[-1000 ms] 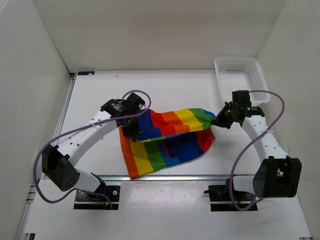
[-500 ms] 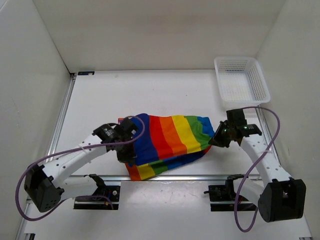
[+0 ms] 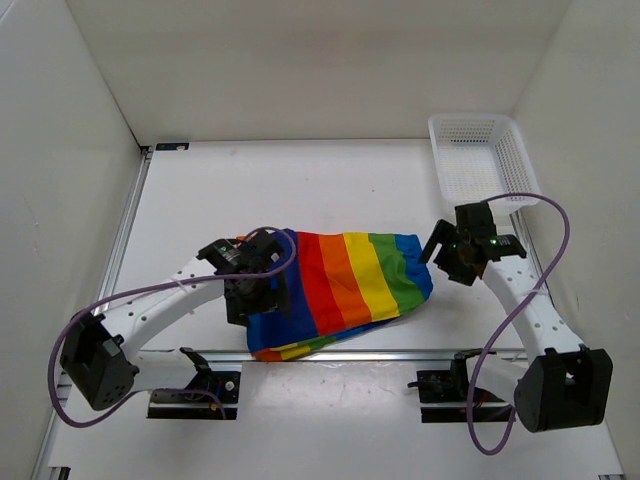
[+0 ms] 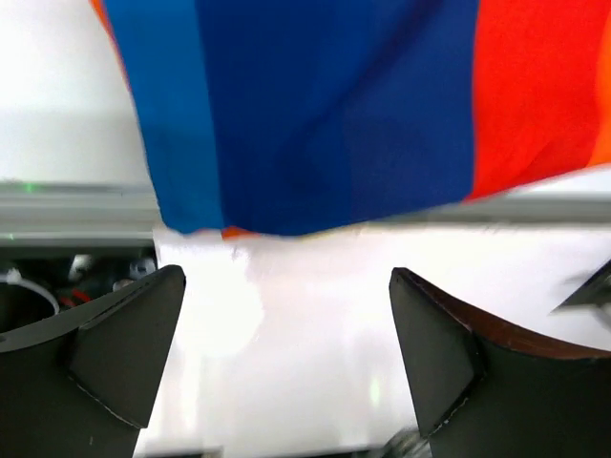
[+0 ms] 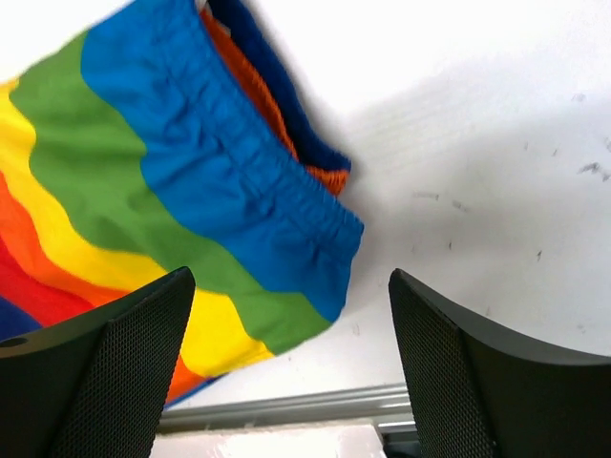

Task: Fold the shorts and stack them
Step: Fold the shorts

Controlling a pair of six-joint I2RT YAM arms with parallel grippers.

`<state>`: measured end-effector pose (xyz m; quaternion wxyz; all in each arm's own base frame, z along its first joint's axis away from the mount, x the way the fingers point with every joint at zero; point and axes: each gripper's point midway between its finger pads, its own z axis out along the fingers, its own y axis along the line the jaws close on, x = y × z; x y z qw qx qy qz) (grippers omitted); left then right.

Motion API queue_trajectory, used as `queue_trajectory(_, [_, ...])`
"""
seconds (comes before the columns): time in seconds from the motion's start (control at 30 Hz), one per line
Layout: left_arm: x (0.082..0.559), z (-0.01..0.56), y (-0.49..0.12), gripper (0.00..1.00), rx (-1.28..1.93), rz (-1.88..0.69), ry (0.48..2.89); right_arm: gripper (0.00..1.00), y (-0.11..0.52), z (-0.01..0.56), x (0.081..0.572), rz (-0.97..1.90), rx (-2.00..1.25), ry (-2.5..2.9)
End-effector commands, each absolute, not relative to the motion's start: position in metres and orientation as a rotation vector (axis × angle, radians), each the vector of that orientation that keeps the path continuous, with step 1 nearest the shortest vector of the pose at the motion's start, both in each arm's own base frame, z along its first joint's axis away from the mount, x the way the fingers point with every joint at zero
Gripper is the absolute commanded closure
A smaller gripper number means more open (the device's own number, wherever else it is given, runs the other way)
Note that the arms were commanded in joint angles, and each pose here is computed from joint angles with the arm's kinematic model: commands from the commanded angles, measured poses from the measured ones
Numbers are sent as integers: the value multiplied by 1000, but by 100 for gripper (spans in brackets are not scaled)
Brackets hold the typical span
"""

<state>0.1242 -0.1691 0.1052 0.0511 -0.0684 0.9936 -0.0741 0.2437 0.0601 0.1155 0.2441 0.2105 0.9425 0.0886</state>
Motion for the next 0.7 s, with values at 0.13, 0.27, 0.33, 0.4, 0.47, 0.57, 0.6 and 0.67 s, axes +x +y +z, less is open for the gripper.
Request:
queue_trajectory(0.13, [138, 59, -138, 0, -509, -172, 3023, 10, 57, 94, 285, 191, 527, 2636])
queue_trajectory(0.27, [142, 41, -151, 0, -569, -261, 3054, 7, 67, 73, 294, 234, 478, 2702])
queue_trajectory(0.33, [144, 33, -152, 0, -572, -249, 3063, 7, 68, 64, 293, 241, 479, 2719])
queue_trajectory(0.4, [140, 28, -161, 0, -614, -309, 3088, 9, 71, 53, 290, 257, 480, 2746])
queue_trajectory(0.47, [147, 23, -172, 6, -618, -383, 3079, 13, 76, 44, 288, 297, 473, 2757])
queue_trajectory(0.57, [146, 16, -176, 22, -612, -389, 3106, 25, 86, 33, 280, 376, 504, 2776])
queue_trajectory(0.6, [148, 15, -178, 25, -580, -391, 3126, 31, 90, 31, 278, 404, 520, 2779])
queue_trajectory(0.67, [148, 12, -178, 32, -556, -377, 3141, 40, 93, 25, 269, 441, 543, 2790])
